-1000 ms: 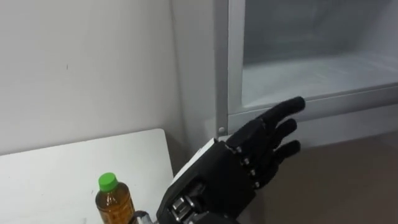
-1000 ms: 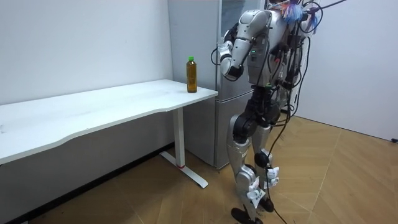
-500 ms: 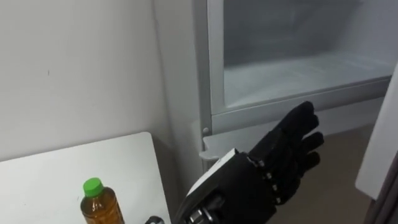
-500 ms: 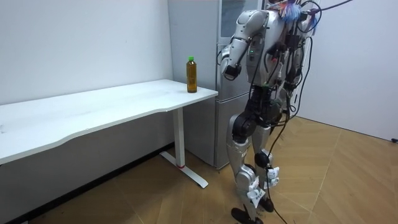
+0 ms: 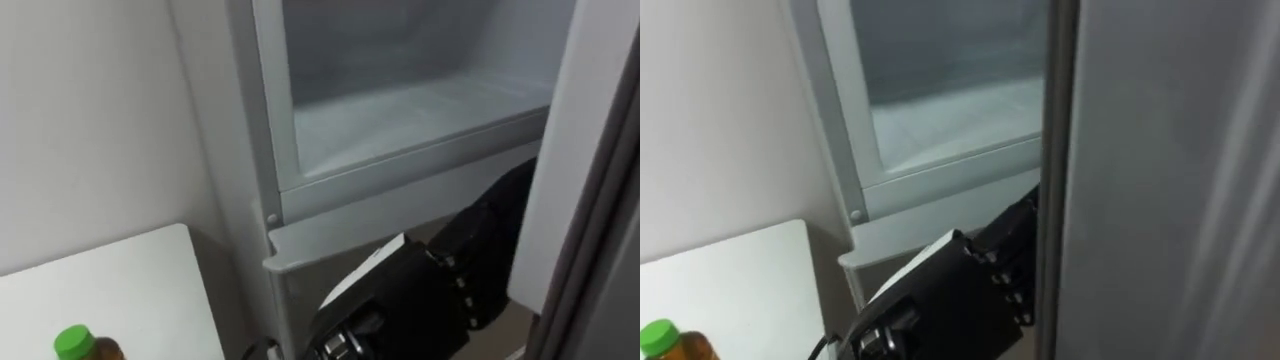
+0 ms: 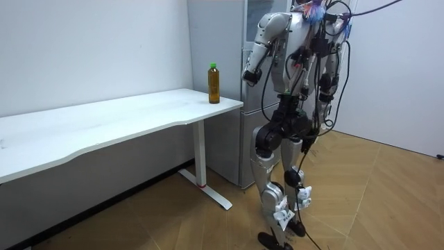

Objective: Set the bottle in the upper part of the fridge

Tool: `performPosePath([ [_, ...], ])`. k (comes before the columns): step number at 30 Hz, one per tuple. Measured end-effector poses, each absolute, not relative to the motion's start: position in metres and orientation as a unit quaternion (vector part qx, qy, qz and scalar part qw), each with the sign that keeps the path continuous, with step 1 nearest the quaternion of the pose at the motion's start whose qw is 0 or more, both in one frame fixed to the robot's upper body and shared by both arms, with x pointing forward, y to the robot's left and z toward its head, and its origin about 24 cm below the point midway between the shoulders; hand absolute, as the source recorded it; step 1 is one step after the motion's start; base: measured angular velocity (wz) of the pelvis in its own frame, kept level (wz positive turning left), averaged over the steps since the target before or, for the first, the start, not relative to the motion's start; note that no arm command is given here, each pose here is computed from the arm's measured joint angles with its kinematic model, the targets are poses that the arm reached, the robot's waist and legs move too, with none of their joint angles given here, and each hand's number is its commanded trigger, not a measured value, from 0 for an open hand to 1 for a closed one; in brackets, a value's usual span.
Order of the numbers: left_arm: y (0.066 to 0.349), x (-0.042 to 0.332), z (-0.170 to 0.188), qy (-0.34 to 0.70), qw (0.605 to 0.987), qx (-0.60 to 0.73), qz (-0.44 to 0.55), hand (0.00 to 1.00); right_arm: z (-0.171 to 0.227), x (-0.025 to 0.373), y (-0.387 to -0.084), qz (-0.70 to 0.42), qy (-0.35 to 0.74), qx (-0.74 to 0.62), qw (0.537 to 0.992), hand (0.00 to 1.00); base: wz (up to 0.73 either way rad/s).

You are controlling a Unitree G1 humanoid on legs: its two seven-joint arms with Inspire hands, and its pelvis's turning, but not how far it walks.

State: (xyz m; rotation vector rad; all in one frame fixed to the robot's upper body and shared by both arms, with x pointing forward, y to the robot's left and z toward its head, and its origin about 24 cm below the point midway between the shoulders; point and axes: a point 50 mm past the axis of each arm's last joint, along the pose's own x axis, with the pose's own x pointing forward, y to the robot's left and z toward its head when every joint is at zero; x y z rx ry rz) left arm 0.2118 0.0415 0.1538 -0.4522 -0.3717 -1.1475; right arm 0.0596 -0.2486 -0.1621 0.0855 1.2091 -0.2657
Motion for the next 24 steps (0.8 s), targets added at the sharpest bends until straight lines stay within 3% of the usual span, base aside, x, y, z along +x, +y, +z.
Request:
performPosePath([
  [24,0.029,0.222,0.164,-0.181,0.786,-0.194,-0.559,0.00,-0.161,0.043,-0.265,-0.146,0.598,0.038,0.787,0.00,-0.23],
])
